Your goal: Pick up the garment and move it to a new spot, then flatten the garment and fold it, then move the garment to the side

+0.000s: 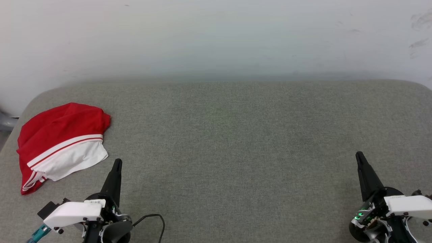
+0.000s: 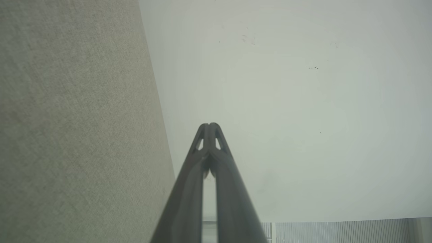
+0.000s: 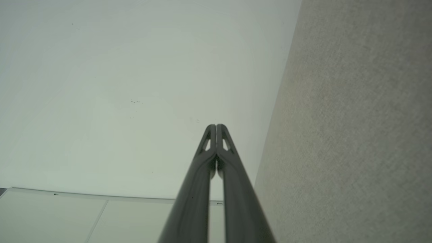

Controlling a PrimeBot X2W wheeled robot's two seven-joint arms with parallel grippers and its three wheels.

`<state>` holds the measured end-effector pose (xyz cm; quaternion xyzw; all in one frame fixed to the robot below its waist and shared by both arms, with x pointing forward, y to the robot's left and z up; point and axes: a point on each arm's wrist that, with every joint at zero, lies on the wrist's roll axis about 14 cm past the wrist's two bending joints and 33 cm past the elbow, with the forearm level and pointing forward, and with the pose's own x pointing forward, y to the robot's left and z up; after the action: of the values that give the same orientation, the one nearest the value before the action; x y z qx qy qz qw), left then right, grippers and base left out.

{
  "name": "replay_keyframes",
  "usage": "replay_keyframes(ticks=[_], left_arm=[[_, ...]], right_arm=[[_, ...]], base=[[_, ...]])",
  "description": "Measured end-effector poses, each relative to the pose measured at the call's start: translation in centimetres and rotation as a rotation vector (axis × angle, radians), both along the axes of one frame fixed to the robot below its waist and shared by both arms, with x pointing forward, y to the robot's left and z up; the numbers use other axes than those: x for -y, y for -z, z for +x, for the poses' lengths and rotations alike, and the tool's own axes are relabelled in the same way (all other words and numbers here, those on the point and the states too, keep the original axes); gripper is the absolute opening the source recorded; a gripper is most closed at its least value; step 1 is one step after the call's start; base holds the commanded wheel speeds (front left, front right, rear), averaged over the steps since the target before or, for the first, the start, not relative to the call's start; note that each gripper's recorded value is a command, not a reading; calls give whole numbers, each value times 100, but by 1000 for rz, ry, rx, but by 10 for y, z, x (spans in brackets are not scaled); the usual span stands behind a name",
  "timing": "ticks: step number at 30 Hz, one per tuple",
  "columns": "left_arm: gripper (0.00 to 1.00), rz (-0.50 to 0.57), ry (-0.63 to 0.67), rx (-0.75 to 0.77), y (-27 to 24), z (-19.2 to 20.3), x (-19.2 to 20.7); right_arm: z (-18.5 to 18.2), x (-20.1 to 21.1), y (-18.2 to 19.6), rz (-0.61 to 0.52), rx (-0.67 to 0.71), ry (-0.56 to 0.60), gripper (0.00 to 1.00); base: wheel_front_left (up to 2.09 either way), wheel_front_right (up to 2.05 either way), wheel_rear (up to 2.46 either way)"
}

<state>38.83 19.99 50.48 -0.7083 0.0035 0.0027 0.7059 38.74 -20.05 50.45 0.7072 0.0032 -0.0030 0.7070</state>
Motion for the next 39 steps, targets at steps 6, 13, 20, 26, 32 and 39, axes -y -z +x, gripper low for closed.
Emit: replay_keyframes(ticks=[6,13,20,26,32,39], left_arm=[[0,0,1,0,0,0,0],[100,0,1,-1,0,0,0],[100,-4,-8,-94,31,-15,0],[100,22,-29,-87,29,-15,-2],[100,70,-56,-86,28,-17,-8],[100,158,-113,-99,30,-21,-25]], right_arm=[[0,0,0,0,0,0,0],[0,0,0,0,-1,0,100],[-14,0,30,2,-89,7,100],[-14,-1,30,-32,-93,15,100],[-14,1,31,-109,-97,30,100],[-14,11,24,-247,-85,60,100]], base=[[0,0,0],[0,0,0],[0,0,0],[0,0,0],[0,0,0],[0,0,0]])
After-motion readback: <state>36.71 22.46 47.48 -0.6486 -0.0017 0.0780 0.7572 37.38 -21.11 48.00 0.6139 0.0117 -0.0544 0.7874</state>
